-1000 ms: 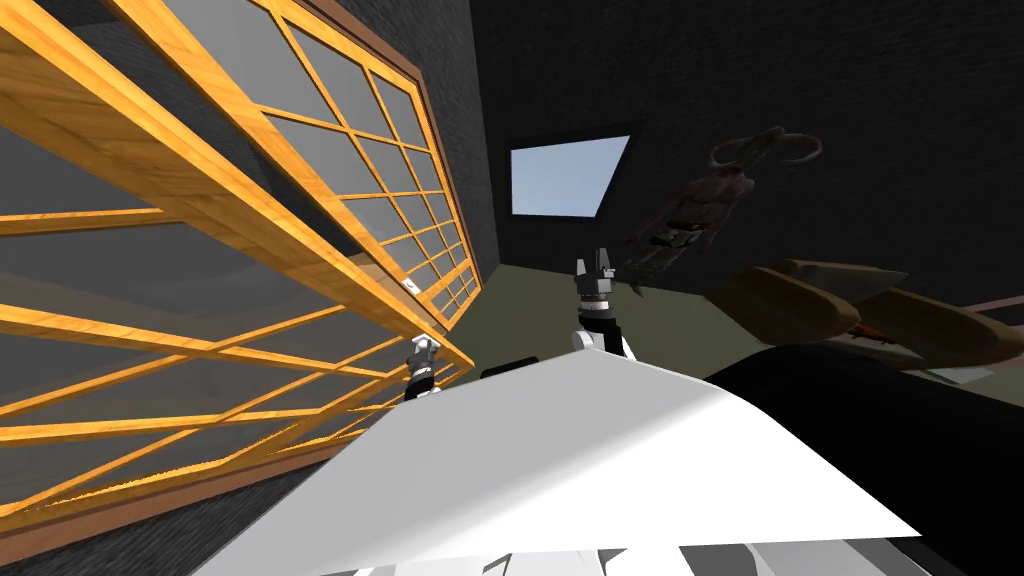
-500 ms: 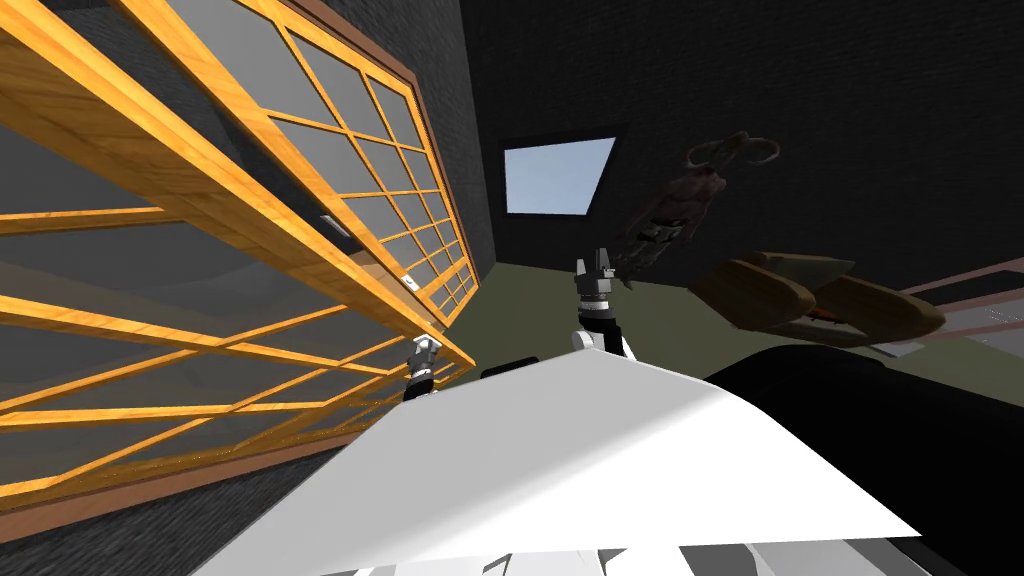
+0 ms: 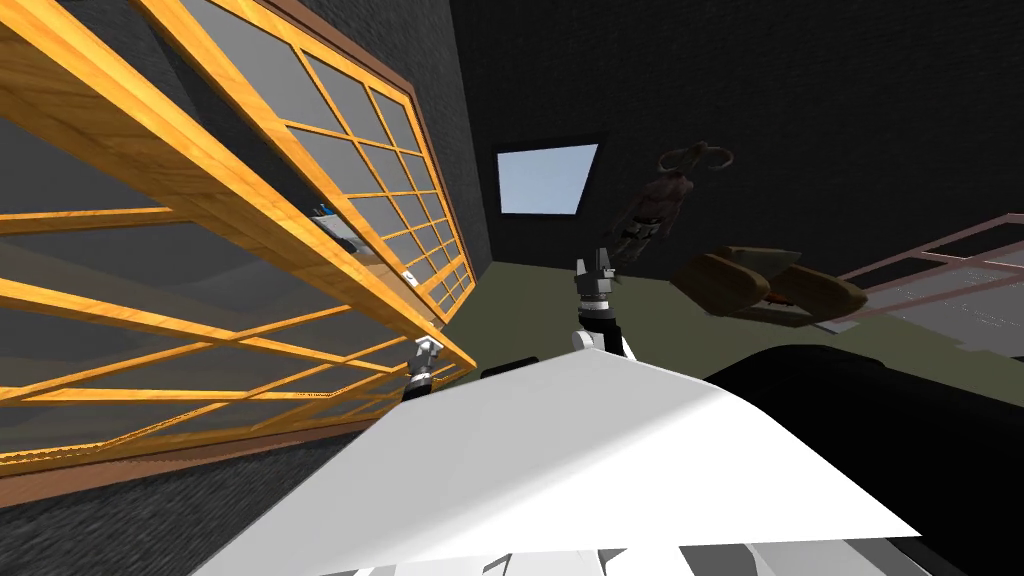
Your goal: Pull the door open
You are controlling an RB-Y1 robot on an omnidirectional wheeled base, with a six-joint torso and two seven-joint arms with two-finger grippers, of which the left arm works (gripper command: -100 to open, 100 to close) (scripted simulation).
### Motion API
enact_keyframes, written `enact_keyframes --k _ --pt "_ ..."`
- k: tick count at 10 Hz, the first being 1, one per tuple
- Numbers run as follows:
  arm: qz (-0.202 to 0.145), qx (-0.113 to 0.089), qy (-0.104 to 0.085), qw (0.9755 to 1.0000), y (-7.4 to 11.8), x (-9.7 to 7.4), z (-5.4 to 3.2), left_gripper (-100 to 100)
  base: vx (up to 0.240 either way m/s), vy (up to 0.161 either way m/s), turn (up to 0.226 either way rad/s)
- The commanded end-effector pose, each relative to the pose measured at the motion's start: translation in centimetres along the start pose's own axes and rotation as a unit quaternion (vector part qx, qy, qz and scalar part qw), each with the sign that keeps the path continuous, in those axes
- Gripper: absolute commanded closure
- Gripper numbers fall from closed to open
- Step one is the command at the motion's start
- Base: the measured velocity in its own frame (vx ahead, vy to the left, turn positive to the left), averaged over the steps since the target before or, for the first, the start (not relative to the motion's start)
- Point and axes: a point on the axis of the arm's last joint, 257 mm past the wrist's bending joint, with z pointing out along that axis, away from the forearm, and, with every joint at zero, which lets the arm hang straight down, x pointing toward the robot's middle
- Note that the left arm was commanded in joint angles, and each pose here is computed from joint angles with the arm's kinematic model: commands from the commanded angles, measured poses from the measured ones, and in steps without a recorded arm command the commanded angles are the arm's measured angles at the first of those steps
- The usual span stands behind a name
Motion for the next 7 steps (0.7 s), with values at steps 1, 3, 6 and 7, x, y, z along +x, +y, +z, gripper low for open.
enact_keyframes --k 1,3,6,7 --pt "-0.002 -0.011 0.002 0.9999 0.3 0.2 -0.32 100 -0.195 0.007 -0.048" --pt "0.000 -0.016 -0.002 0.9999 0.2 -0.2 -0.91 100 -0.115 0.011 -0.040" --pt "0.000 -0.036 0.001 0.9993 0.4 0.0 -1.95 100 -0.194 0.051 -0.111" --pt "0.000 -0.044 0.001 0.9990 0.4 0.0 -2.35 100 -0.194 0.064 -0.096"
